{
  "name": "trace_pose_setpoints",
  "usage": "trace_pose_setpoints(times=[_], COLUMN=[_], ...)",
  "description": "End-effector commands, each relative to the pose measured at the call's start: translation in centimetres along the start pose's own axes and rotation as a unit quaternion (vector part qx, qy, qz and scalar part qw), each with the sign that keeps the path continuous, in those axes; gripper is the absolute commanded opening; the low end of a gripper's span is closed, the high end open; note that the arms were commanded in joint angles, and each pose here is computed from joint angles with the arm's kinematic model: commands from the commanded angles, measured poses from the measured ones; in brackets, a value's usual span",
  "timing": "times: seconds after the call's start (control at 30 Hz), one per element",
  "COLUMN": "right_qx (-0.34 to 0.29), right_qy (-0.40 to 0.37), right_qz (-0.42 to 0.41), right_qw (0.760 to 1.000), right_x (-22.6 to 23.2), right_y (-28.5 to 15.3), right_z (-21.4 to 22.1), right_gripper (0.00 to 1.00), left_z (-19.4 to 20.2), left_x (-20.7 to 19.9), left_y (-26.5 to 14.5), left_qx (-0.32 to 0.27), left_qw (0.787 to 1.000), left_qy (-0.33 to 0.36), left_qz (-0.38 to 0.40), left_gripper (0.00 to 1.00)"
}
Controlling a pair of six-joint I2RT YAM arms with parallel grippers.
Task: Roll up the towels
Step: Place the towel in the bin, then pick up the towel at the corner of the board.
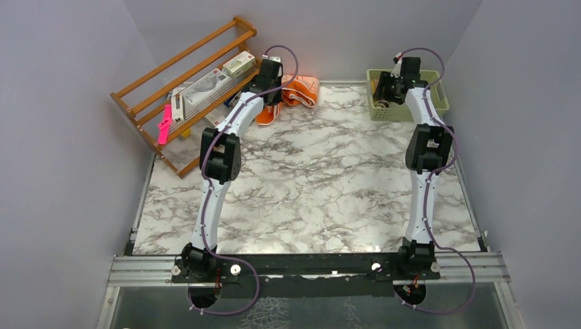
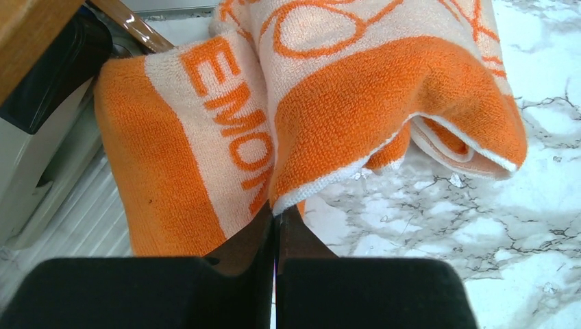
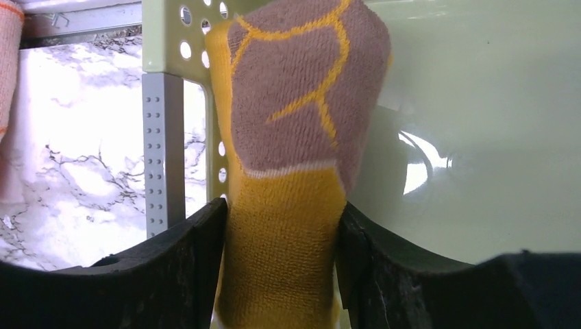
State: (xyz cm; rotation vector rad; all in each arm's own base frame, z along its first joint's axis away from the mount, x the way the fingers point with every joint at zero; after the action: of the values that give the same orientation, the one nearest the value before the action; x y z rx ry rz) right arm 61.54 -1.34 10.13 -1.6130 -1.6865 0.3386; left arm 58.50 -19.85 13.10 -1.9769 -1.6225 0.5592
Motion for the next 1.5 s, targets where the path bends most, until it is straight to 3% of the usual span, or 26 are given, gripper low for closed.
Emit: trace_pose_setpoints(times=[0.0, 0.17, 0.73, 1.2, 1.3, 1.47], right_qx=[-0.016, -0.012, -0.034, -0.094, -0.116, -0.124], right_qy=[-0.015, -0.017, -0.005, 0.008, 0.032, 0.049], right_qz=[0.016, 0.022, -0.114, -0.092, -0.078, -0.029], right_qw=[1.0, 1.0, 0.993, 0.991, 0.99, 0.991], right_x=[0.4, 0.1, 4.9, 4.5, 3.5, 1.4], right_y=[-1.3, -1.0, -4.0, -5.7, -5.9, -4.6], right_z=[-1.5, -1.3, -3.1, -5.2, -6.2, -7.1], right_gripper=[0.57, 0.57, 0.56, 0.56, 0.44, 0.03], left_z=[-1.2, -1.1, -1.7, -1.9, -2.1, -2.0], left_x=[-0.5, -0.3, -0.1, 0.1, 0.1, 0.1], left_y=[-0.2, -0.4, -1.2, -1.4, -1.5, -1.4], left_qx=[-0.021, -0.02, -0.025, -0.027, -0.028, -0.027], left_qw=[1.0, 1.0, 0.999, 0.999, 0.999, 0.999], left_qy=[0.002, 0.003, 0.005, 0.008, 0.008, 0.009], left_qz=[0.014, 0.012, 0.023, 0.034, 0.034, 0.035], left_gripper=[0.0, 0.0, 0.0, 0.0, 0.0, 0.0])
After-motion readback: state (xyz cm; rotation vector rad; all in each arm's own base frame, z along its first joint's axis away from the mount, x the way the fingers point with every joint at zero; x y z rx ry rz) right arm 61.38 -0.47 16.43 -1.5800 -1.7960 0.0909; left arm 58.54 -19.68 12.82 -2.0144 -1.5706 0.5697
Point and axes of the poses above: each gripper's point midway between its finger pads, its own y axis out along the fingers, its own x axis along the line the jaws close on, z = x × y, the point moved 4 cm from there along -y, back along the fingers, and after that the axes turned 9 degrees about y, right-handed, at the moved point
